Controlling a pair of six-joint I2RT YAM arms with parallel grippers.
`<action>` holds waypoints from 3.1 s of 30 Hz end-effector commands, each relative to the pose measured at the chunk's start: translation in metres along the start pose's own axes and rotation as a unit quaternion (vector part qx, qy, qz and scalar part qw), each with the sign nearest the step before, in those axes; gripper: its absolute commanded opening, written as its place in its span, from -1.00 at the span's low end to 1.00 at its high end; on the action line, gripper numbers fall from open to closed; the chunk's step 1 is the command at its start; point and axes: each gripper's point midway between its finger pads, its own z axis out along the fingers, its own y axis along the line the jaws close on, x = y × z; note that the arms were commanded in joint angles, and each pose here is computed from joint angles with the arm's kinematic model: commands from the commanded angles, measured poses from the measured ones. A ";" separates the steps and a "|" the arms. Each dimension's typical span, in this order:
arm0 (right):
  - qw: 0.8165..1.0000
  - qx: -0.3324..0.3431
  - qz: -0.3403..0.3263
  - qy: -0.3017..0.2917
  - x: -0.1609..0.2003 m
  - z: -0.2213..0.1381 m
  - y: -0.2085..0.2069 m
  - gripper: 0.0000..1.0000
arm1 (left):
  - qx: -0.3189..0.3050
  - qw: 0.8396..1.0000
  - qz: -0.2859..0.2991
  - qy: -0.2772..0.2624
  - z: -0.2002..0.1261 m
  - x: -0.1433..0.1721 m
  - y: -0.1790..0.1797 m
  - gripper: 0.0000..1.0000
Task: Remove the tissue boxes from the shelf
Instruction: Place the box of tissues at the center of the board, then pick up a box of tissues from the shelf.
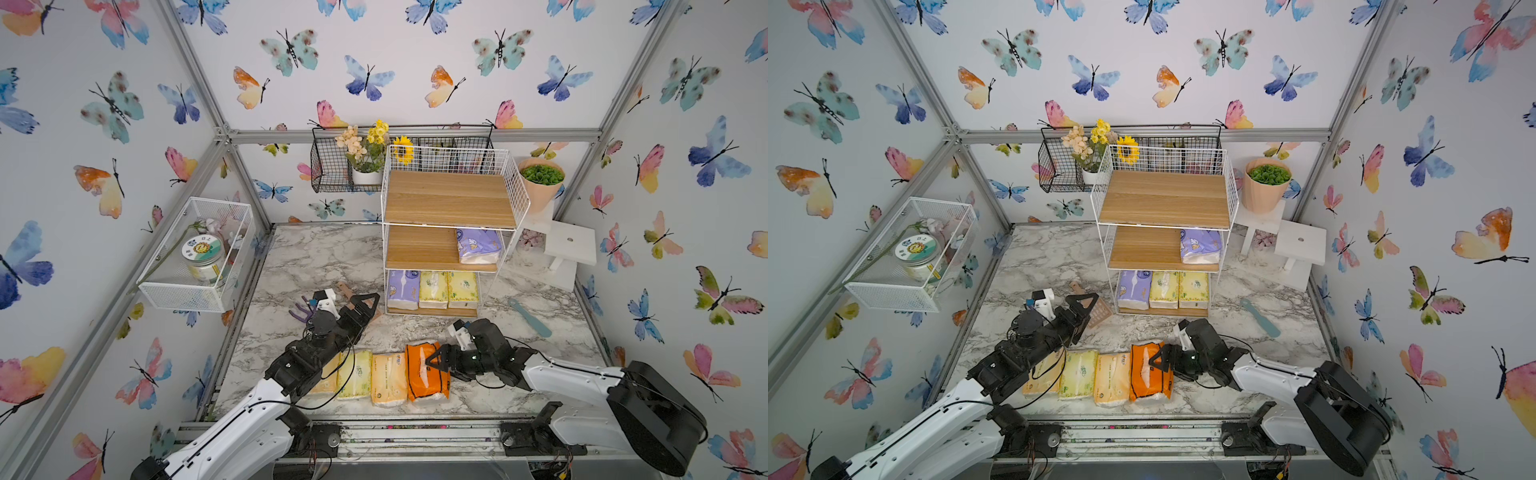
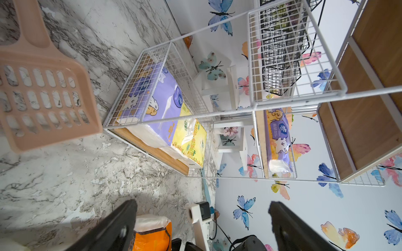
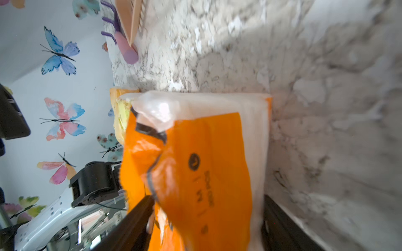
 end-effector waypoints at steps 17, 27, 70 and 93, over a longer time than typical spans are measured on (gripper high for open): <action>0.998 0.042 -0.022 0.051 0.025 0.000 -0.003 -0.04 | -0.021 0.999 -0.012 -0.023 -0.001 -0.006 0.019 0.98; 0.992 0.032 -0.074 0.098 0.037 0.047 0.035 -0.12 | -0.023 0.999 -0.017 -0.032 -0.006 -0.009 0.022 0.98; 0.909 0.161 0.045 -0.382 -0.054 -0.168 0.008 0.29 | 0.084 0.985 0.146 0.036 0.068 0.079 -0.169 0.20; 0.881 0.180 0.015 -0.438 -0.062 -0.221 0.016 0.42 | 0.051 0.989 0.136 -0.033 0.174 0.071 -0.179 -0.05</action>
